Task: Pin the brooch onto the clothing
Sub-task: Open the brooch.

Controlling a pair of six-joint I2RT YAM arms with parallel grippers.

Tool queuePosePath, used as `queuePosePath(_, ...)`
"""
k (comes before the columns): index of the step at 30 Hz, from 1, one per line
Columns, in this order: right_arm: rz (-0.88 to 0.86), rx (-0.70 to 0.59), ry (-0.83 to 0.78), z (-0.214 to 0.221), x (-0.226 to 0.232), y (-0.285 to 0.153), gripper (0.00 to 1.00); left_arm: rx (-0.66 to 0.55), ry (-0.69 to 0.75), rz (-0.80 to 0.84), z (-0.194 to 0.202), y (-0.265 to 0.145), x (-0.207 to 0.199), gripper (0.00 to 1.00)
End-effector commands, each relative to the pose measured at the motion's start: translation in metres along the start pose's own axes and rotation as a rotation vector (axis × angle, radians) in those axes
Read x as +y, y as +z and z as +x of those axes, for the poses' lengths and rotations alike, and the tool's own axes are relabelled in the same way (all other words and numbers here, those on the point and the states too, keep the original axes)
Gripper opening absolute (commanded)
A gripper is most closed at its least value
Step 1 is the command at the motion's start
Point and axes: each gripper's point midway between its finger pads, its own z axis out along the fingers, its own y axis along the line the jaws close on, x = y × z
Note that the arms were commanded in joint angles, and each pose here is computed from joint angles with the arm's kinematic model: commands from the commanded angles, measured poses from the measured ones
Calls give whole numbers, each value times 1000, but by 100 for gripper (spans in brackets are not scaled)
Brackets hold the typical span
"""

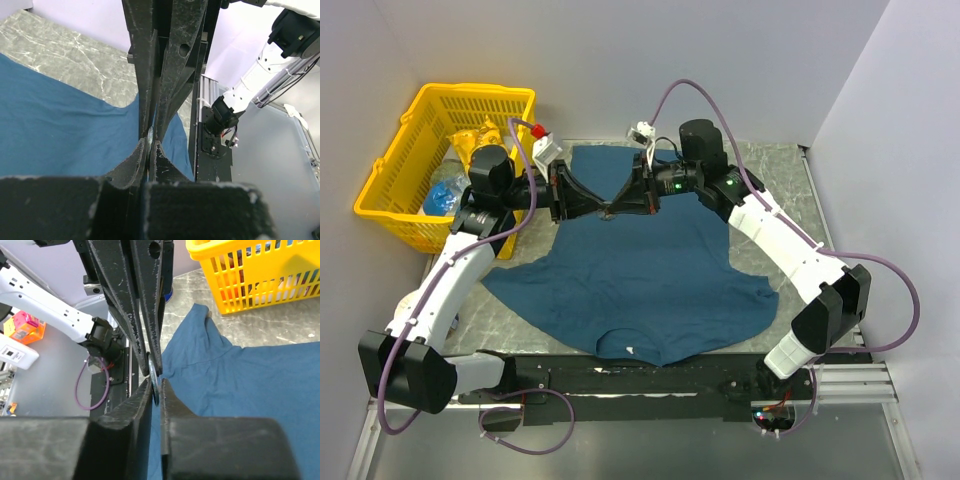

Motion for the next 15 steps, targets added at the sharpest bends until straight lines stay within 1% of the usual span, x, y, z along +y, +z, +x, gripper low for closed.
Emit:
queuePosePath(1,1,-18,-37,-13,6,4,0,-24,91,18,-14,-1,-13,1)
queuePosePath(2,8,-22,-66,-14,4,3,0,-25,96,13,-15,-1,-13,1)
queuePosePath(6,25,-33,-78,-17,5,0,0,-25,92,-29,-15,-2,-8,1)
queuePosePath(8,32,-33,-75,-17,4,0,0,-34,99,-59,-18,-2,-3,10)
queuePosePath(9,32,-32,-74,-16,4,0,0,-30,80,-82,-16,-3,0,27)
queuePosePath(11,45,-29,-66,-15,2,0,0,-48,82,-151,-21,-5,8,42)
queuePosePath(12,46,-27,-62,-14,1,0,0,-54,81,-179,-22,-7,11,62)
queuePosePath(13,56,-22,-55,-12,0,0,0,-59,77,-208,-23,-8,15,69)
queuePosePath(14,62,-21,-51,-11,-1,0,0,-87,82,-294,-30,-13,25,74)
queuePosePath(15,71,-19,-45,-11,-2,0,0,-101,77,-340,-32,-16,30,82)
